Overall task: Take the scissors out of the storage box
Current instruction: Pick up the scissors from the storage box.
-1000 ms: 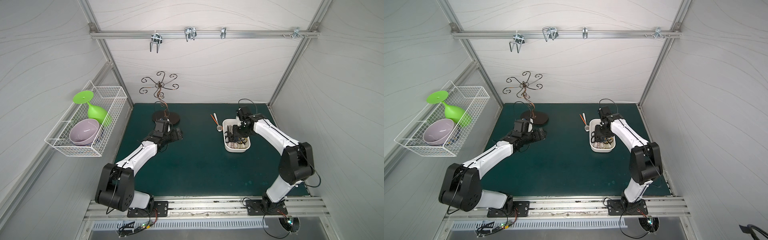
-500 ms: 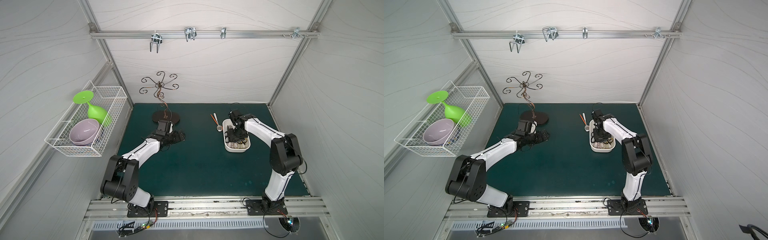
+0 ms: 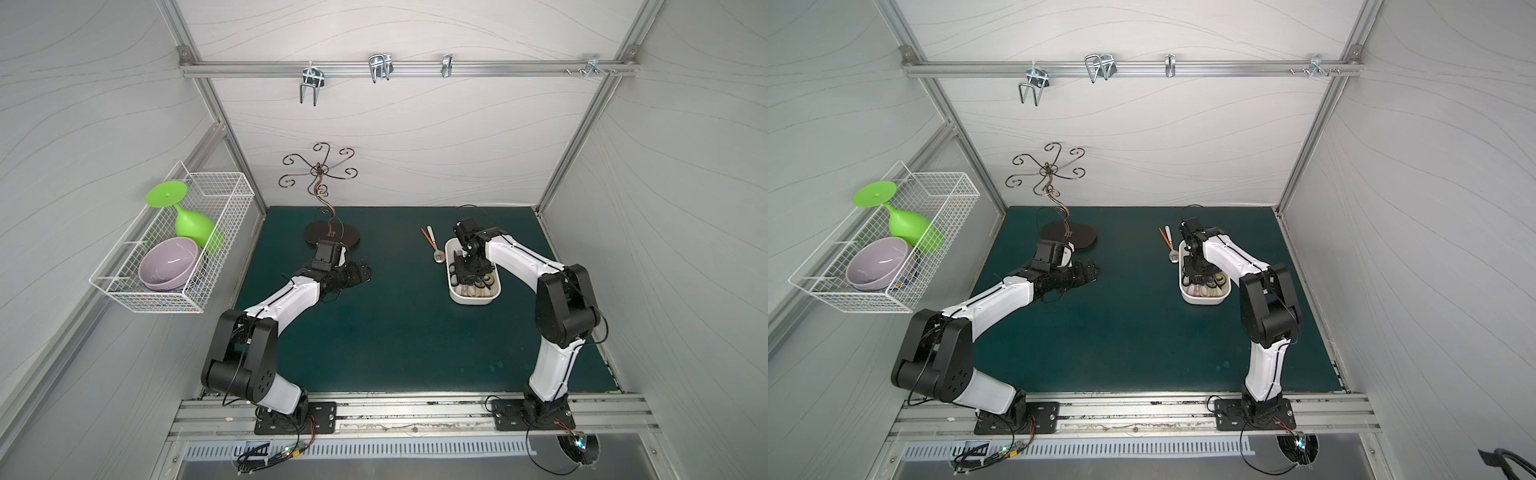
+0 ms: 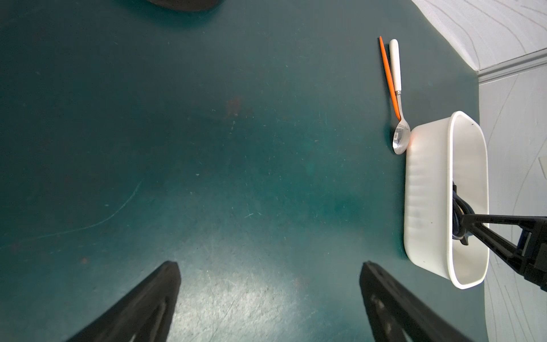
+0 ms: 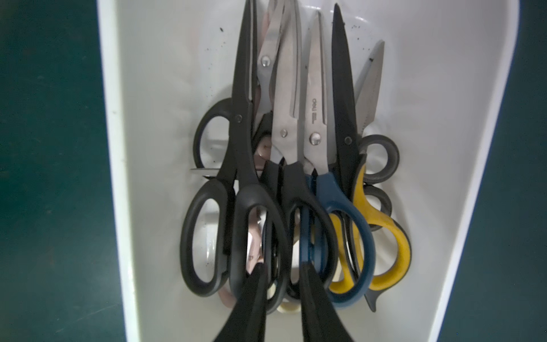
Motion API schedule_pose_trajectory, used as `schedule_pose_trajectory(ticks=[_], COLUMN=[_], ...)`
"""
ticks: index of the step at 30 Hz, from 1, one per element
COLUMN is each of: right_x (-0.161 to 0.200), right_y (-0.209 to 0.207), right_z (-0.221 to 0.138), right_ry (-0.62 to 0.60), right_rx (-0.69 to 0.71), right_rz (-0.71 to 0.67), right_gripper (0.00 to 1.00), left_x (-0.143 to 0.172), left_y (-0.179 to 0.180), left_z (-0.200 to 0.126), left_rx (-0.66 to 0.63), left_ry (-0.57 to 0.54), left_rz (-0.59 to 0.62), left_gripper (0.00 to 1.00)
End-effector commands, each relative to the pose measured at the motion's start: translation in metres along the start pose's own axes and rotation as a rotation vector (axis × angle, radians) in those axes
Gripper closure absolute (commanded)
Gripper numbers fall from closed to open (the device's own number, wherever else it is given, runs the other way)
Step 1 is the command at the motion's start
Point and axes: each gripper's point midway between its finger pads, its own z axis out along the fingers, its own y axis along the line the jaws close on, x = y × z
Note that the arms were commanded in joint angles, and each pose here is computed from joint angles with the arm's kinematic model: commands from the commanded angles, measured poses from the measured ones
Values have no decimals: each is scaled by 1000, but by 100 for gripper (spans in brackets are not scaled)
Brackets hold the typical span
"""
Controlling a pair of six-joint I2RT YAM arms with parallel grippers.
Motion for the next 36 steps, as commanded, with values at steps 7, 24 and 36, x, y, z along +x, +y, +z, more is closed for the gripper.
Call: schedule_pose_trajectory(ticks=[7, 24, 36], right_x=[6, 12, 4], right_y=[3, 2, -2], right_z=[12, 17, 5], right_ry=[30, 29, 0], right_rx=[45, 58, 69], right_rz=[-17, -33, -23], right_gripper=[79, 78, 93], left_x=[-13, -13, -13], left_y=[-13, -12, -11], left_z=[-7, -6, -7], left_rx=[30, 33, 21], left_ry=[-28, -27, -31], left_rz=[11, 4, 0], left_gripper=[1, 1, 1])
